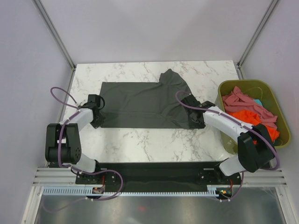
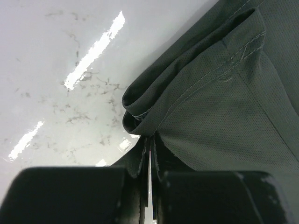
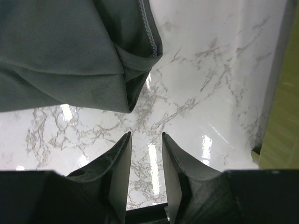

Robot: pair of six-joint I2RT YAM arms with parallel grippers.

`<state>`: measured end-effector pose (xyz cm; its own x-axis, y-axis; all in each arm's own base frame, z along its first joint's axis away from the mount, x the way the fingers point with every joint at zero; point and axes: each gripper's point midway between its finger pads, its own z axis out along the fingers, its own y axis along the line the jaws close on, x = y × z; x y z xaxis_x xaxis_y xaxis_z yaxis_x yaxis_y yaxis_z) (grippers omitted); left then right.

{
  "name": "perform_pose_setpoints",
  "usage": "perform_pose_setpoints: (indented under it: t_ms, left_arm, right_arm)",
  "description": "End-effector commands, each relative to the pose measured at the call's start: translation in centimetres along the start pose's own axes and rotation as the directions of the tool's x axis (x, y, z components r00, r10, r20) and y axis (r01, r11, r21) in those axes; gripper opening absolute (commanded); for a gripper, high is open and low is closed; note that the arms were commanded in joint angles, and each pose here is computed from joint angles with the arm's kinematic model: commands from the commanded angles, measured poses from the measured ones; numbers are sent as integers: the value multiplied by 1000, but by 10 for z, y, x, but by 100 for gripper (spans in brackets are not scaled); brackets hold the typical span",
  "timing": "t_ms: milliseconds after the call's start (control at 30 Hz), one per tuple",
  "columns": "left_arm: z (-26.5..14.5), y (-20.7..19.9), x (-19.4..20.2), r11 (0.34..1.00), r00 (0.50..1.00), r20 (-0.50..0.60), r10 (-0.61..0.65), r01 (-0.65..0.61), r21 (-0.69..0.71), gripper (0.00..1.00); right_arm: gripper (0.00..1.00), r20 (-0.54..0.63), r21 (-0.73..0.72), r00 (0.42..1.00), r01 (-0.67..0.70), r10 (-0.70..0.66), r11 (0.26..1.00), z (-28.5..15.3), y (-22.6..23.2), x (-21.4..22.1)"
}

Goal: Fold and stack the t-shirts
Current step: Fold the tshirt

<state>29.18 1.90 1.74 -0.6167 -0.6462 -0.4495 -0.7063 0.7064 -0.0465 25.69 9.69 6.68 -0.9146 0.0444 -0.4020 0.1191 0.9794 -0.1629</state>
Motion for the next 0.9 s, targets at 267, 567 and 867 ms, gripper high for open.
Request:
perform_pose_setpoints:
  t_ms: [267,567,867]
  left_arm:
    - [1,14,-61,999,997,75,-23,25,-33,4]
    - [-28,5,-86,1000,992,123,-8,4,30,57]
    - [-97,-94,-45,811,988,3,157,-131,570,59]
  right_arm:
    - [41,48,-334,992,127,-118,934,-12,46,7]
    - [42,123,-435,986,156,-113,887,-22,67,-38]
    - [43,231,-484,950,300,-210,822,-6,100,-114]
